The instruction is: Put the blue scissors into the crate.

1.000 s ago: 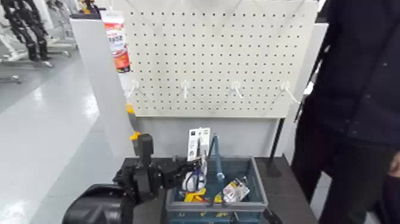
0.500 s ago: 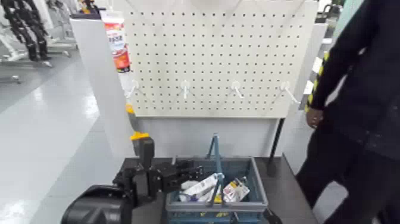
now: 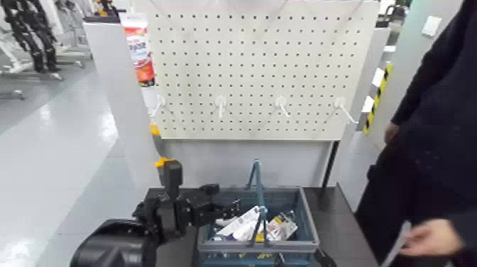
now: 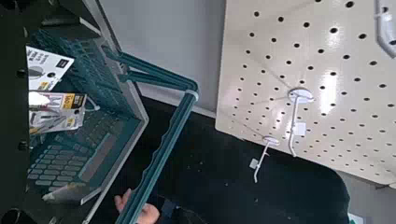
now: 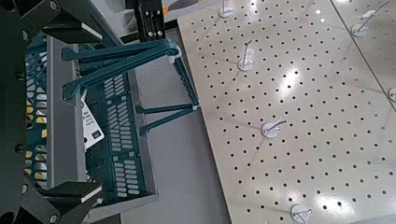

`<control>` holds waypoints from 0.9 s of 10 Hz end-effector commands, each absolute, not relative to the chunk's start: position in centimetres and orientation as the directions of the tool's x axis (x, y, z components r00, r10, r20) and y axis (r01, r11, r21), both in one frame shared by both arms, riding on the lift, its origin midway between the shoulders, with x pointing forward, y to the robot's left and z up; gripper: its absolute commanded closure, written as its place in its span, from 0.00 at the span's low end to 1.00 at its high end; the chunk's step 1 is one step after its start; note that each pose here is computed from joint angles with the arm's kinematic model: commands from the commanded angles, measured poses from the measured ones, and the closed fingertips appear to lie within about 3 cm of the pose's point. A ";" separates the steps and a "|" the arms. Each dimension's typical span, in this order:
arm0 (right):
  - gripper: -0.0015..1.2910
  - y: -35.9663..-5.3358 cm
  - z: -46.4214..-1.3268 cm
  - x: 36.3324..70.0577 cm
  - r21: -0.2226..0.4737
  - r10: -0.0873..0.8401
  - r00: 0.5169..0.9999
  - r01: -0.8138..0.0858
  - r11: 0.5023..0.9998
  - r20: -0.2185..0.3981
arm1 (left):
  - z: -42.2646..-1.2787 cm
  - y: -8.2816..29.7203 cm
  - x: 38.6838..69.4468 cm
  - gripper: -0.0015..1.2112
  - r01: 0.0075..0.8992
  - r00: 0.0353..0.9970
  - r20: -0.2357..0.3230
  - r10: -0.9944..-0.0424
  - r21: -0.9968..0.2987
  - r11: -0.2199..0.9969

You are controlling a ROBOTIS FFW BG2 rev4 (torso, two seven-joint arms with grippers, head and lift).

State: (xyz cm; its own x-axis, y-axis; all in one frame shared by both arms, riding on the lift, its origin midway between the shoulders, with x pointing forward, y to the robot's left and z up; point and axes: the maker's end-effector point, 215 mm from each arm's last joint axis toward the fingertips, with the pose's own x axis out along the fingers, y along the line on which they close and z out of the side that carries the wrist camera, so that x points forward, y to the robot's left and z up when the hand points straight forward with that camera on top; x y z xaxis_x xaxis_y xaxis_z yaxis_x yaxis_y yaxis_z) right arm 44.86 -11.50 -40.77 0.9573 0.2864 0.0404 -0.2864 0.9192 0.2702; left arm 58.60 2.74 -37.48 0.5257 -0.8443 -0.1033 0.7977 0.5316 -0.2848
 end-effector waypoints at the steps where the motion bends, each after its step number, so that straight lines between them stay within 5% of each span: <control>1: 0.14 -11.5 -40.9 44.8 0.271 0.287 0.957 -0.286 0.919 0.039 | -36.1 4.4 57.8 0.00 0.771 0.598 -0.087 -0.797 -0.210 0.602; 7: 0.12 -12.0 -40.7 44.7 0.264 0.289 0.956 -0.290 0.920 0.043 | -36.4 10.3 51.8 0.01 0.550 0.830 -0.029 -0.558 -0.131 0.825; 9: 0.12 -12.5 -40.8 44.5 0.267 0.276 0.960 -0.276 0.923 0.040 | -37.1 12.4 49.8 0.04 0.412 0.908 -0.015 -0.418 -0.145 0.900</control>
